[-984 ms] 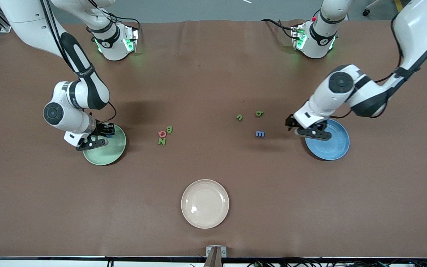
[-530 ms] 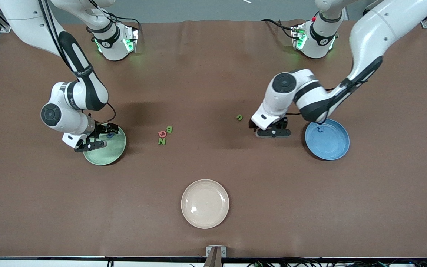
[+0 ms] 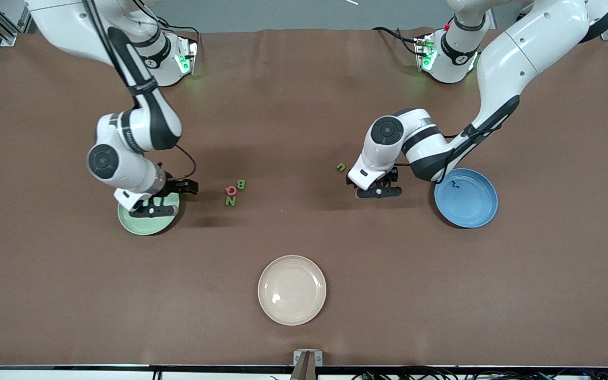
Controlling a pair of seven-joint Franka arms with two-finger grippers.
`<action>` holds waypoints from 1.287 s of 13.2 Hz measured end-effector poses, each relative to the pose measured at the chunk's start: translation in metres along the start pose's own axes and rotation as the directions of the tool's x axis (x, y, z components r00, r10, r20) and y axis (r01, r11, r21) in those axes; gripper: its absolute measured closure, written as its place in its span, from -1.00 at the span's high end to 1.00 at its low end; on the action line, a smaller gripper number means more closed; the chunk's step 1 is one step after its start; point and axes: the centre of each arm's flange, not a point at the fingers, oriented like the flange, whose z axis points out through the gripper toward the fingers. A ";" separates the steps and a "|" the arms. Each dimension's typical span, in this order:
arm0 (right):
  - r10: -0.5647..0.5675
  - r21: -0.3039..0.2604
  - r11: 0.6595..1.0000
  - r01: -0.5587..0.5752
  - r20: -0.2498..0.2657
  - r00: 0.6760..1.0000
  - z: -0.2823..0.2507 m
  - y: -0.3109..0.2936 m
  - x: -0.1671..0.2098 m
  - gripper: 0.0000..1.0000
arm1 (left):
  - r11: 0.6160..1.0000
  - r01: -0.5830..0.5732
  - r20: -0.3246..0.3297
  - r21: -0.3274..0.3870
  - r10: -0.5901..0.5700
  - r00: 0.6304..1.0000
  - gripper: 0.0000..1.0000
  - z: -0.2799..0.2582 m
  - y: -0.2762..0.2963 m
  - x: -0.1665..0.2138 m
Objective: Sort upper and lower case letters into plates
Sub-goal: 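Grasp the green N with the right gripper while the left gripper grasps the m, then carry the N to the green plate while the left gripper carries m to blue plate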
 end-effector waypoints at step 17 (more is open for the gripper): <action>0.124 0.019 0.992 -0.123 -0.129 0.984 0.078 -0.092 -0.009 0.29 | 0.999 -0.027 0.008 -0.045 0.027 1.000 -0.12 0.018 -0.010 0.006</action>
